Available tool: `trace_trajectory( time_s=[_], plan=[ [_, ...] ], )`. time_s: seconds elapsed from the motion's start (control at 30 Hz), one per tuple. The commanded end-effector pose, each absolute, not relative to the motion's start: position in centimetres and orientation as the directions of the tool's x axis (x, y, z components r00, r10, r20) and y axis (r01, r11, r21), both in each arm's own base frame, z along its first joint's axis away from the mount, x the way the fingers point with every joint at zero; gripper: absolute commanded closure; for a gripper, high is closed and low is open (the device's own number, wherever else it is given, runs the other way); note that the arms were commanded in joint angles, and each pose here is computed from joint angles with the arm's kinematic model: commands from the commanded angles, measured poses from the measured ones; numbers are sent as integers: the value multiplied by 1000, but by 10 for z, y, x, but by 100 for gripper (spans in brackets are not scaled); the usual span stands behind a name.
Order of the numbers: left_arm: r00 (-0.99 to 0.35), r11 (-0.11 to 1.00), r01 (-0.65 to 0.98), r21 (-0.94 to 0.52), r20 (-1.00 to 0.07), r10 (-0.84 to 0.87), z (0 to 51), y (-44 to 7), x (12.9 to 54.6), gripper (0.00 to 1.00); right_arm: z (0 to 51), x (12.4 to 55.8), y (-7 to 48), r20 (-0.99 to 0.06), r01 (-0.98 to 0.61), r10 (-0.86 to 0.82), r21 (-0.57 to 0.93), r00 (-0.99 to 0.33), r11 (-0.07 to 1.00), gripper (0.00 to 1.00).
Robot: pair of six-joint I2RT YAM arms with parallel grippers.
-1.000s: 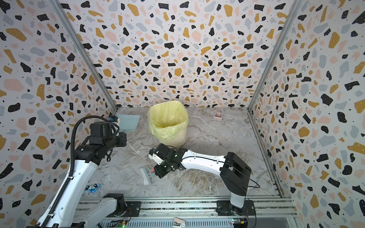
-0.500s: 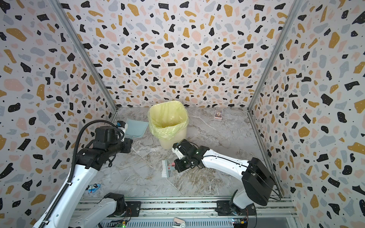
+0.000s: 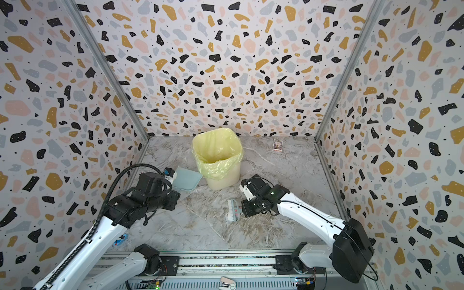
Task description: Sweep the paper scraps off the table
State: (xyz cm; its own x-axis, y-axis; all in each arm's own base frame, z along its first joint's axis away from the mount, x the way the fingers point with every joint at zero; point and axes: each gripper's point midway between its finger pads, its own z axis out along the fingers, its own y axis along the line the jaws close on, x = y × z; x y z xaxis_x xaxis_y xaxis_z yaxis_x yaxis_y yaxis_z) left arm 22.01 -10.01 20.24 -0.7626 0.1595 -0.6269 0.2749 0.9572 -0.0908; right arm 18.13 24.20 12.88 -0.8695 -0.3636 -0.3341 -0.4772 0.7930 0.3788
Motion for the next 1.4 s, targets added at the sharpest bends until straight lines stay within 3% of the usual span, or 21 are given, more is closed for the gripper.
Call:
trace_trajectory(
  time_s=[0.0, 0.3, 0.7, 1.0, 1.37],
  plan=[
    [-782, 964, 246, -103, -608, 135, 198, -95, 207, 100, 154, 180, 236, -350, -497, -380, 359, -856, 790, 100],
    [-816, 960, 251, -125, -561, 140, 185, -91, 183, 100, 186, 196, 220, -405, -512, -388, 262, -828, 818, 100],
    [-835, 882, 394, -257, -500, 228, 162, -139, 148, 100, 183, 209, 157, -358, -435, -416, -27, -836, 900, 100],
    [-795, 785, 547, -290, -472, 380, 137, -206, 120, 100, 184, 212, 152, -351, -424, -419, -66, -837, 903, 100],
    [-743, 727, 643, -240, -425, 517, 108, -241, 107, 100, 173, 210, 160, -337, -434, -417, -27, -844, 900, 100]
  ],
)
